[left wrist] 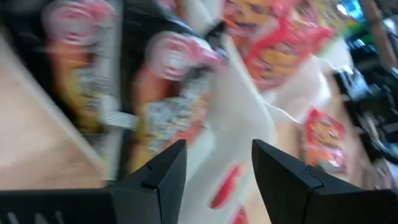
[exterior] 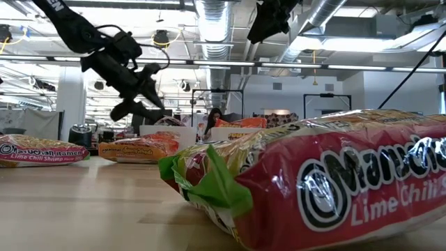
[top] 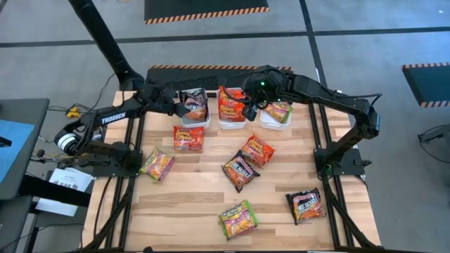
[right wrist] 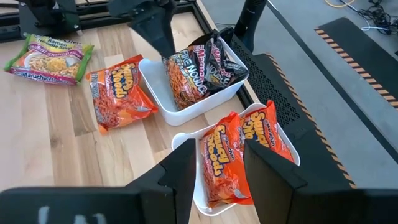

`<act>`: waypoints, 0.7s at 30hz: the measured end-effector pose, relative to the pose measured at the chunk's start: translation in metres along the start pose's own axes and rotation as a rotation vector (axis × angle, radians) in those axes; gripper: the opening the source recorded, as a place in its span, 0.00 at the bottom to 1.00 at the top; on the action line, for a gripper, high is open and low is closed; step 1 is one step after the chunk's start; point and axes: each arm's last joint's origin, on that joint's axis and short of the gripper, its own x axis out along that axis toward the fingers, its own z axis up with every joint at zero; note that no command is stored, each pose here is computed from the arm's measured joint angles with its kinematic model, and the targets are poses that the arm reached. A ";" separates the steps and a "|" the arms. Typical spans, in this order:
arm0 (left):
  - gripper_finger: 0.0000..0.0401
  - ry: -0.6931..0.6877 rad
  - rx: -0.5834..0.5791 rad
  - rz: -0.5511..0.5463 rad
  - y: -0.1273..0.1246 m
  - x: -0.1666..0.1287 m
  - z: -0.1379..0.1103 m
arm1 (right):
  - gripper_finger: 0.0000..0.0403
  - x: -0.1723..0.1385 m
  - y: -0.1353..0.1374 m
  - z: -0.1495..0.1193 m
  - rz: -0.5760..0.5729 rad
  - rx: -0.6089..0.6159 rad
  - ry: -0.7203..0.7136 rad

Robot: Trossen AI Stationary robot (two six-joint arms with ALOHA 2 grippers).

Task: Sort Maruchan noodles
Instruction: Adjust the left white bin on the table

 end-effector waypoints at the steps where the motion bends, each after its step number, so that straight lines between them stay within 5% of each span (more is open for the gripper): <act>1: 0.42 0.012 0.017 -0.026 -0.004 0.001 0.000 | 0.39 0.000 0.000 0.000 0.000 -0.001 0.002; 6: 0.42 0.058 0.131 -0.104 -0.032 0.009 -0.008 | 0.39 0.000 0.000 0.000 0.000 -0.006 0.003; 15: 0.42 0.118 0.207 -0.090 -0.065 0.021 -0.037 | 0.39 0.000 0.000 0.000 0.000 -0.010 0.003; 21: 0.42 0.175 0.220 0.046 -0.062 0.024 -0.050 | 0.39 0.000 0.000 0.000 0.000 -0.010 0.003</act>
